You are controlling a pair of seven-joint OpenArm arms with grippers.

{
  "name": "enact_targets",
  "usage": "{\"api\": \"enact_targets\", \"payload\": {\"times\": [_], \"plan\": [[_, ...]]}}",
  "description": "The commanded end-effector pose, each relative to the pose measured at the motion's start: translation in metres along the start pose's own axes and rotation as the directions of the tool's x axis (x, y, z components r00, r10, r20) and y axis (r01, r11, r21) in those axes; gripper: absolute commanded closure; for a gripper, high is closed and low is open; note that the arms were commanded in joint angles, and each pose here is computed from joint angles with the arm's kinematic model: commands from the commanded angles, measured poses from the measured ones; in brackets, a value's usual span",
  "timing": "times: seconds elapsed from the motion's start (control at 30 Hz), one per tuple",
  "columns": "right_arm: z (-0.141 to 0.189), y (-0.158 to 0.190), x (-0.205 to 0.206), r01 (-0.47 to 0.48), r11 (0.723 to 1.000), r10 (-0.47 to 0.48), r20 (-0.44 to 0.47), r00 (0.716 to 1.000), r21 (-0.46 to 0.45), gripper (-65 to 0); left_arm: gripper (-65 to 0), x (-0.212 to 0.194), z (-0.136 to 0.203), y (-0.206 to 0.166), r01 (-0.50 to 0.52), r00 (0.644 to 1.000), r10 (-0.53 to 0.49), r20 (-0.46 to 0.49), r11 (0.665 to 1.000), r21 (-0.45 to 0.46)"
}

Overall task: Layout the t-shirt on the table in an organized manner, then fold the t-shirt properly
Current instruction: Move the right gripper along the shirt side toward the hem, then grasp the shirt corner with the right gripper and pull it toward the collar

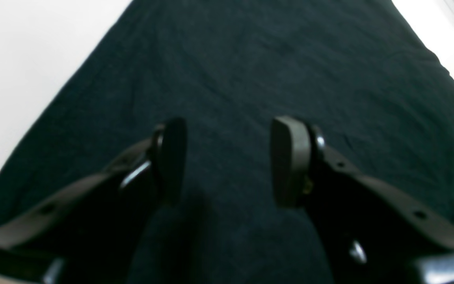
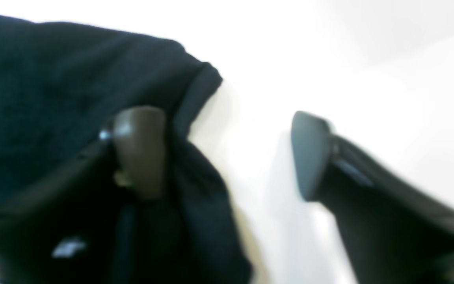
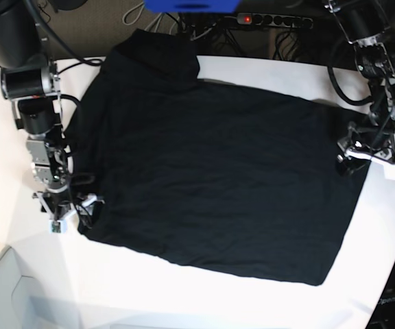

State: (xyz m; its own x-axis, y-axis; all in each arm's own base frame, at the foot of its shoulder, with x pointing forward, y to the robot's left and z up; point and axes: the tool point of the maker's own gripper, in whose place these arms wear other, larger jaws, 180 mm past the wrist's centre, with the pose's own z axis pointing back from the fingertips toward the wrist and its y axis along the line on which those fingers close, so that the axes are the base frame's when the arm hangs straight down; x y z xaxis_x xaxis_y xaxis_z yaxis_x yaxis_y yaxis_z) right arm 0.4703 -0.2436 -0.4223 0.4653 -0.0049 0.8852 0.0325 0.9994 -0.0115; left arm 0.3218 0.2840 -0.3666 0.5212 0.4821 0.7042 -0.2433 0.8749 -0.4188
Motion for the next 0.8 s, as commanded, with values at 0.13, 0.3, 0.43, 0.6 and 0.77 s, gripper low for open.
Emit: {"api": "enact_targets", "payload": {"times": [0.13,0.3,0.43,0.6,0.77], "plan": [[-0.005,0.013,0.04,0.016,1.0,-0.018,0.127,0.992,0.02,-5.6,-33.1,0.01,0.004,-0.001,0.017,0.999,-0.017,0.033,1.0,-0.007],[-0.003,0.017,0.057,0.014,0.999,-0.02,0.203,0.979,0.03,0.0,-33.1,0.005,0.002,0.002,0.009,1.0,-0.009,0.017,1.0,-0.003],[0.019,0.031,0.074,-0.029,0.997,0.005,0.308,0.951,0.074,0.0,-33.1,-0.005,-0.001,0.009,-0.013,1.0,0.013,-0.008,1.0,0.008],[0.081,0.071,0.095,-0.105,0.979,0.013,0.467,0.884,0.172,0.0,-33.1,-0.005,-0.002,0.009,-0.013,1.0,0.013,-0.009,1.0,0.007],[0.154,0.12,0.088,-0.193,0.944,0.016,0.546,0.838,0.268,0.0,-33.1,-0.003,-0.003,0.008,-0.012,1.0,0.012,-0.005,1.0,0.005]]}}
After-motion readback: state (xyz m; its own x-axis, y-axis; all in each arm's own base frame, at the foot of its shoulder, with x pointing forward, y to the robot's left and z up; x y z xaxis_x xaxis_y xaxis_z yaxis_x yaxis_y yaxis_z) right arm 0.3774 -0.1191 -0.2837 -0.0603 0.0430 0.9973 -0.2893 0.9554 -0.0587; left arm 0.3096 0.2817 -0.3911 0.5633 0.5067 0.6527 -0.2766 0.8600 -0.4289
